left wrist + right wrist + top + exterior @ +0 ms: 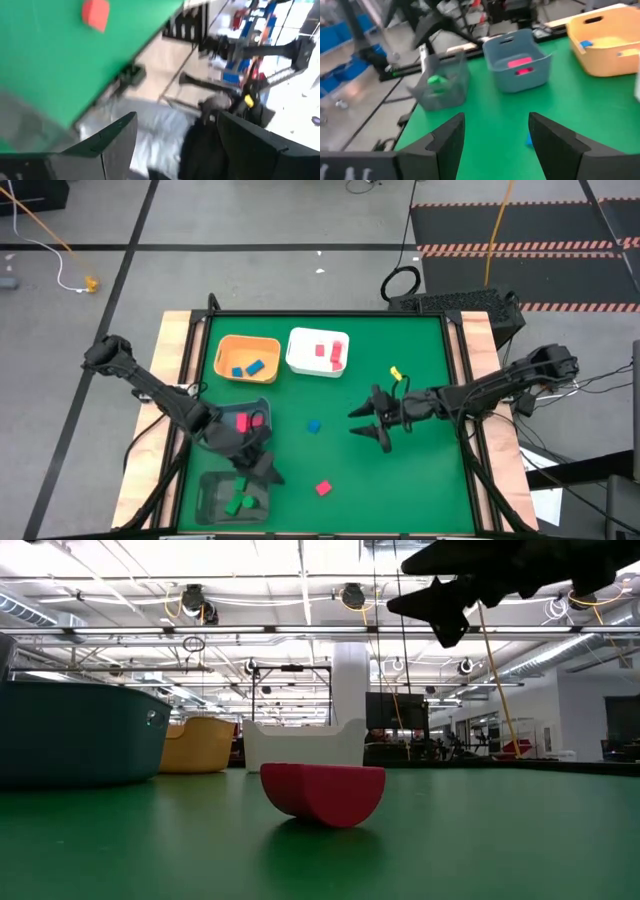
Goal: Sort & place blocks by color
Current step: Put the red block into the grey bin
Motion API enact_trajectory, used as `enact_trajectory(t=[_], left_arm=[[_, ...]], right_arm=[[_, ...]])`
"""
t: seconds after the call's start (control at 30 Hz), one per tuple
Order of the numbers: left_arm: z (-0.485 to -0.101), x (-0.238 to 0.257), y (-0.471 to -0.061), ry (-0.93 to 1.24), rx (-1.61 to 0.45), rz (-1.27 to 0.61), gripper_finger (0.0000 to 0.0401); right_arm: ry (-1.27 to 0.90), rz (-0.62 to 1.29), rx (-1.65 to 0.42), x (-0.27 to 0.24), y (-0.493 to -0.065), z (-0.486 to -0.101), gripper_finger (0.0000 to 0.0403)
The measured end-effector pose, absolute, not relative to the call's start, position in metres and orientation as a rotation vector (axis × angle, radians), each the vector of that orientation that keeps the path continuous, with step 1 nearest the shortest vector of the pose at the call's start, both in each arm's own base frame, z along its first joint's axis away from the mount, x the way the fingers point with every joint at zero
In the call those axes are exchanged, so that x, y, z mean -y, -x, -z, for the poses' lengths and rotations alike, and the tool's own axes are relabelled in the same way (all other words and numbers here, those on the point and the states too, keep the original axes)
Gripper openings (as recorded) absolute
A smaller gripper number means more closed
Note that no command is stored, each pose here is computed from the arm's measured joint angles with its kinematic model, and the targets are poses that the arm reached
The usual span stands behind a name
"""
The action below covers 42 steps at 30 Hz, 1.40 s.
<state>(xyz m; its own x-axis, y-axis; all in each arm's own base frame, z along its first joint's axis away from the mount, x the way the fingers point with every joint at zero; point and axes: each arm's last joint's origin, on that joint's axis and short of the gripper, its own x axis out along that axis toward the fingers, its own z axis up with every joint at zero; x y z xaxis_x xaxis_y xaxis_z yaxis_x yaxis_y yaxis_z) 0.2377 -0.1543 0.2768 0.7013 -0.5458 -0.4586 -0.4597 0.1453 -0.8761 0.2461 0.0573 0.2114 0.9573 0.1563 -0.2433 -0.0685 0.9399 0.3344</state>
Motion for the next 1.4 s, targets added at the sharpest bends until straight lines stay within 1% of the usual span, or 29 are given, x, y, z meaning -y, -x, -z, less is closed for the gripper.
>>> enact_trajectory(t=[0.13, 0.23, 0.33, 0.47, 0.7, 0.87, 1.0, 1.2, 1.3, 1.4], left_arm=[[-0.275, 0.146, -0.246, 1.407, -0.726, 0.0, 0.0273], [-0.272, 0.143, -0.254, 1.401, -0.675, -0.014, 0.0275], [-0.271, 0.141, -0.268, 1.372, -0.6, 0.037, 0.0274], [-0.27, 0.142, -0.284, 1.201, -0.478, 0.155, 0.0267], [-0.241, 0.147, -0.295, 0.759, -0.518, 0.188, 0.0247], [-0.225, 0.15, -0.301, 0.513, -0.536, 0.226, 0.0244], [-0.216, 0.154, -0.302, 0.351, -0.546, 0.251, 0.0243], [-0.211, 0.16, -0.295, 0.124, -0.562, 0.262, 0.0243], [-0.215, 0.167, -0.293, 0.052, -0.545, 0.294, 0.0243], [-0.221, 0.176, -0.297, -0.023, -0.511, 0.286, 0.0243]], right_arm=[[-0.299, -0.158, -0.283, -0.069, -0.25, -0.203, 0.021], [-0.292, -0.187, -0.286, -0.078, -0.253, -0.196, 0.021], [-0.285, -0.211, -0.306, -0.085, -0.253, -0.191, 0.021], [-0.279, -0.219, -0.322, -0.089, -0.252, -0.189, 0.021], [-0.343, -0.21, -0.33, -0.089, -0.252, -0.189, 0.021], [-0.416, -0.198, -0.338, -0.089, -0.252, -0.189, 0.021], [-0.467, -0.19, -0.344, -0.089, -0.252, -0.189, 0.021], [-0.471, -0.189, -0.344, -0.089, -0.252, -0.189, 0.021], [-0.469, -0.189, -0.344, -0.089, -0.252, -0.189, 0.021], [-0.471, -0.189, -0.343, -0.089, -0.252, -0.189, 0.021]])
